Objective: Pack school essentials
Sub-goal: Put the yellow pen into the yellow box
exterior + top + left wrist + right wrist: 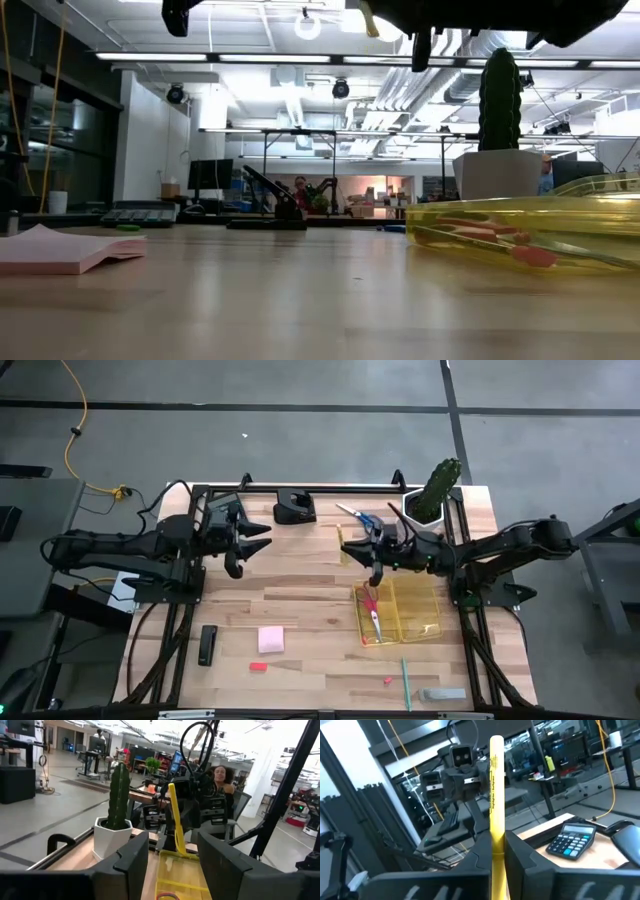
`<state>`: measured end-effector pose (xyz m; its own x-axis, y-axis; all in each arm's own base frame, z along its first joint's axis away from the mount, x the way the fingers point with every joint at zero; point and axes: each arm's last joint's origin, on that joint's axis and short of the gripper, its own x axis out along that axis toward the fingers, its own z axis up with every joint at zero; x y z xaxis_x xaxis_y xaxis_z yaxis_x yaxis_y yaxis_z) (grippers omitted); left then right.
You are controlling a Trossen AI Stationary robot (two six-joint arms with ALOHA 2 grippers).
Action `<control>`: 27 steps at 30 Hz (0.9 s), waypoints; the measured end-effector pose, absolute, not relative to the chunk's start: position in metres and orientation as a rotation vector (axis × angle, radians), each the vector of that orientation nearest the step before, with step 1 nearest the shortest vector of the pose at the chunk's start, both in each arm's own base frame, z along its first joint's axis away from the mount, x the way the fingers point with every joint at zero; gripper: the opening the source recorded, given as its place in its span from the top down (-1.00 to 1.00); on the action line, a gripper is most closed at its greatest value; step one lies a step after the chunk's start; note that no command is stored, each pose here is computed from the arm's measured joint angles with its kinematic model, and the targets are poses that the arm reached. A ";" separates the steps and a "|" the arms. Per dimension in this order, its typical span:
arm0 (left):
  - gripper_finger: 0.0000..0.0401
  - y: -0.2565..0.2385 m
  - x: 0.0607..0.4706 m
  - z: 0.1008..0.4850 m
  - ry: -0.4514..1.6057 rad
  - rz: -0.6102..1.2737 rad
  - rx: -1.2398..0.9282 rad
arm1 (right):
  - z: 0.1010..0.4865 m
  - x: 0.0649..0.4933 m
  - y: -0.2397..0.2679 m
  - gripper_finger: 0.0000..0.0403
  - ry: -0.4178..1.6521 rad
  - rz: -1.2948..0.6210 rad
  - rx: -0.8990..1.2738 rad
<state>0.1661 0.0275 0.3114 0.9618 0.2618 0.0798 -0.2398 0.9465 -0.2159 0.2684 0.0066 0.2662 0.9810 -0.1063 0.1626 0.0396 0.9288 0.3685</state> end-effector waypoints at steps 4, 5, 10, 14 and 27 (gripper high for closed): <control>0.22 0.027 0.170 0.312 -0.123 0.223 -0.213 | 0.266 0.268 0.007 1.00 -0.174 -0.054 0.370; 0.22 0.027 0.171 0.312 -0.124 0.216 -0.215 | 0.266 0.268 0.007 1.00 -0.173 -0.050 0.370; 0.22 0.027 0.171 0.313 -0.132 0.208 -0.229 | 0.266 0.268 0.008 1.00 -0.173 -0.047 0.369; 0.22 0.027 0.171 0.313 -0.132 0.209 -0.229 | 0.266 0.269 0.008 1.00 -0.170 -0.030 0.368; 0.22 0.027 0.171 0.312 -0.126 0.210 -0.229 | 0.235 0.266 0.040 1.00 0.197 0.079 0.591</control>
